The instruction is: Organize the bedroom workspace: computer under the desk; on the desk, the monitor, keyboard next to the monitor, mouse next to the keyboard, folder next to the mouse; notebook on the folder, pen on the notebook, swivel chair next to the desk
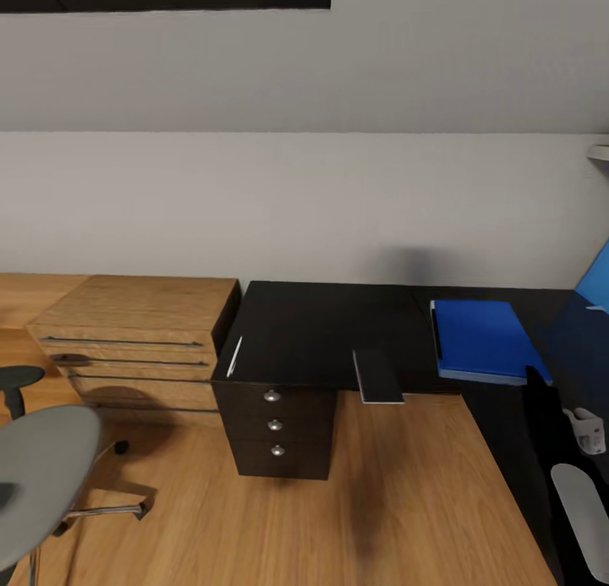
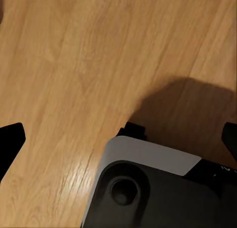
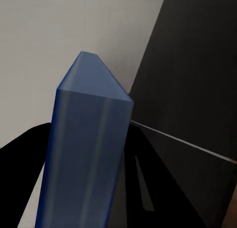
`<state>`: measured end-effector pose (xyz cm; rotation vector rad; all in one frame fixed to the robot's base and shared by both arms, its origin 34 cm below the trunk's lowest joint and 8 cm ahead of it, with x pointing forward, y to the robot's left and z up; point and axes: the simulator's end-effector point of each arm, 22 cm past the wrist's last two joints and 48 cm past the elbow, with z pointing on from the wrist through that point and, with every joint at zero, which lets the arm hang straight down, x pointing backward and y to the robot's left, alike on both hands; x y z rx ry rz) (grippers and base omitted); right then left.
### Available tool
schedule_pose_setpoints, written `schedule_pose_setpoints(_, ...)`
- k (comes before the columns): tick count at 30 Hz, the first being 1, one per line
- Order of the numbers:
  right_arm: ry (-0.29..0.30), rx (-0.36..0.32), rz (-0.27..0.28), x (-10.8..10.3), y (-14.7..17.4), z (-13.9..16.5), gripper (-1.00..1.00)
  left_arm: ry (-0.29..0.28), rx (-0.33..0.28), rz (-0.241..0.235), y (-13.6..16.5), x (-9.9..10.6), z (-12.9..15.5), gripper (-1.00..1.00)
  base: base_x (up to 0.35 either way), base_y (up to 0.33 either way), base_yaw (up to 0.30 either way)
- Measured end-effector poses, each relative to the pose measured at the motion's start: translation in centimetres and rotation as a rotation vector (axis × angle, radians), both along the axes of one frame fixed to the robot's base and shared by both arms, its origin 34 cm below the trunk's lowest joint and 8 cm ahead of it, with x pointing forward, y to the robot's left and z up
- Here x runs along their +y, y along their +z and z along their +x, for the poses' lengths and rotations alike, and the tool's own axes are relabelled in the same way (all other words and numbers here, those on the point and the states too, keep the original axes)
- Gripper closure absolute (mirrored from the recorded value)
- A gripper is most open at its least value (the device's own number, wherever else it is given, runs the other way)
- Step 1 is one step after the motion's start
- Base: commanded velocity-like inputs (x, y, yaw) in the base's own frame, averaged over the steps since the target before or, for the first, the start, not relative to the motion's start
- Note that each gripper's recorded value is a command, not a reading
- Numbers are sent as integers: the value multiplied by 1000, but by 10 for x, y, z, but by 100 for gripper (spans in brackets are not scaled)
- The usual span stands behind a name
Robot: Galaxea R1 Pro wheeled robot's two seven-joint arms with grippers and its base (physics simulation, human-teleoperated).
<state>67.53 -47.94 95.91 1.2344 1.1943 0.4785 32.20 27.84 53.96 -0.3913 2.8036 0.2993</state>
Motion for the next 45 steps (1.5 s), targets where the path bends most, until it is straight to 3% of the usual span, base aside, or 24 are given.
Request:
schedule_pose_setpoints(1,-1,5,1,0,-2,0,100,12,-60,15,5,4,12,-100,4,0,-129)
schedule_pose_setpoints(2,-2,5,1,0,-3,0,100,13,-66,16,5,5,13,-100,2,0,-179)
schedule_pose_setpoints(6,-1,11,3,0,-5,0,100,14,-72,17,5,5,14,-100,1,0,-225)
schedule_pose_setpoints(13,-8,85,32,0,-44,-4,100,14,-70,18,5,5,13,-100,0,0,-262)
schedule_pose_setpoints(15,-22,92,34,-2,-50,-6,100,13,-64,18,4,5,10,-100,0,0,-267)
schedule_pose_setpoints(19,-109,77,37,-10,-56,-14,100,12,-57,18,3,4,7,-100,0,0,-268)
schedule_pose_setpoints(24,-137,63,39,7,-61,-13,100,11,-56,17,3,4,7,-100,0,0,-268)
schedule_pose_setpoints(33,-101,77,41,52,-77,-4,100,11,-57,18,3,4,7,-100,0,0,-268)
schedule_pose_setpoints(41,-214,83,86,87,-104,-22,100,12,-59,18,3,4,7,-100,0,0,-258)
schedule_pose_setpoints(45,-217,103,105,104,-116,-26,100,12,-63,18,4,4,9,-100,0,0,-189)
